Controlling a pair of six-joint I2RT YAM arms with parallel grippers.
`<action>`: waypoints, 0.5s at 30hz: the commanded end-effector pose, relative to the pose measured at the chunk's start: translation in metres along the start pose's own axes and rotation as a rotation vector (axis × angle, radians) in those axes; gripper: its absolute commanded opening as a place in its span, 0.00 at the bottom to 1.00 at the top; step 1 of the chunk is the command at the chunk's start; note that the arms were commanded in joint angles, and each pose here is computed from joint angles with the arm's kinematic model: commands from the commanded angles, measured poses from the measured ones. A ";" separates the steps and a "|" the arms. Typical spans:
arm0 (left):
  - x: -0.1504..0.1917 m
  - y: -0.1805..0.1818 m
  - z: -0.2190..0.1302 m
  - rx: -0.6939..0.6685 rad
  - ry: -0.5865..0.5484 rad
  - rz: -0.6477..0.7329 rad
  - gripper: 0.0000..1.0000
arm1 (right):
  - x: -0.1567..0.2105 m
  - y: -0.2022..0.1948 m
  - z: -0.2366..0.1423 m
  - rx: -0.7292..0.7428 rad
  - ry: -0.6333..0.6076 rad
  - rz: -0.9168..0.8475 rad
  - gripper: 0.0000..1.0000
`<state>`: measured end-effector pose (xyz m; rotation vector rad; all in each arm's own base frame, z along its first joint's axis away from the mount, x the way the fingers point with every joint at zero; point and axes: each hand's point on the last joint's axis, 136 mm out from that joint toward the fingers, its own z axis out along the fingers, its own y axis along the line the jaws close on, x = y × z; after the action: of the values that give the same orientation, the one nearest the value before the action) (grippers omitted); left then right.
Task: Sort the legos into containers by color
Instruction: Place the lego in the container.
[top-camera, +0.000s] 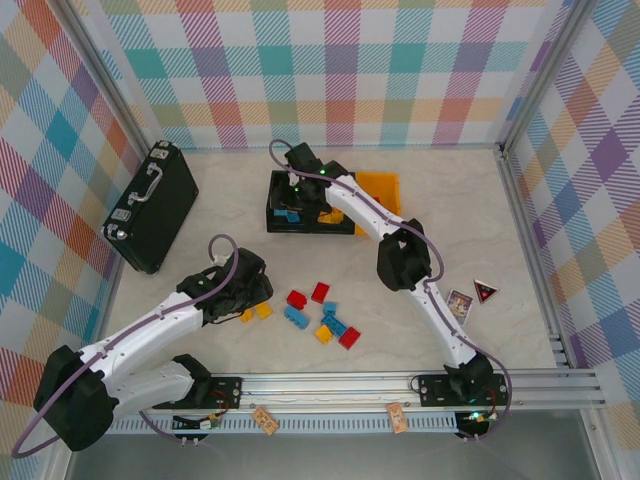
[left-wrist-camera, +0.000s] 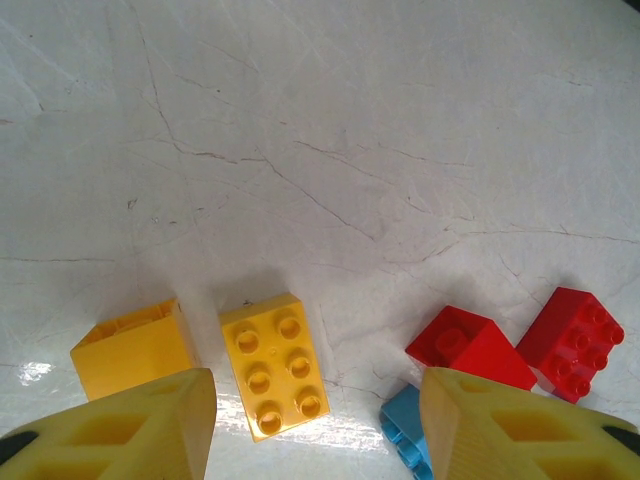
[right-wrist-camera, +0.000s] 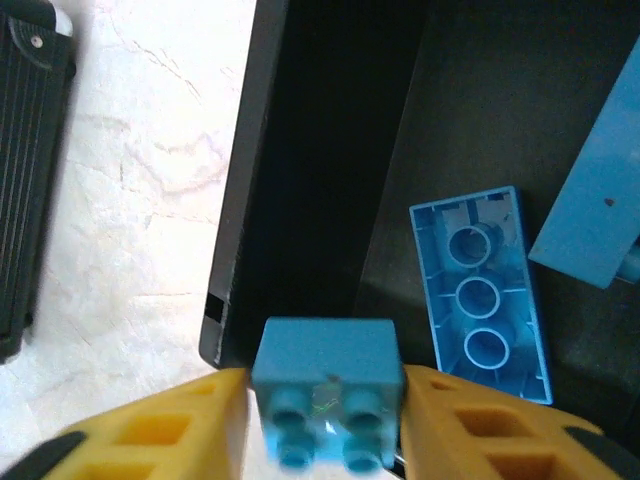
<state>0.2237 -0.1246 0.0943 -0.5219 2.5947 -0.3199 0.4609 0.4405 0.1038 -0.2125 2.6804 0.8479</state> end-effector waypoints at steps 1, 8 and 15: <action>0.004 0.009 0.002 -0.026 0.012 -0.023 0.56 | -0.015 0.005 -0.007 -0.014 -0.046 -0.008 0.50; -0.002 0.003 0.000 -0.010 -0.005 -0.024 0.56 | -0.019 0.021 -0.036 -0.034 -0.063 -0.052 0.50; -0.004 0.002 -0.002 -0.030 -0.001 -0.028 0.56 | -0.006 0.041 -0.094 -0.072 -0.102 -0.140 0.49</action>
<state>0.2232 -0.1242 0.0922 -0.5388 2.5997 -0.3149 0.4413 0.4220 0.1235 -0.2728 2.6871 0.8191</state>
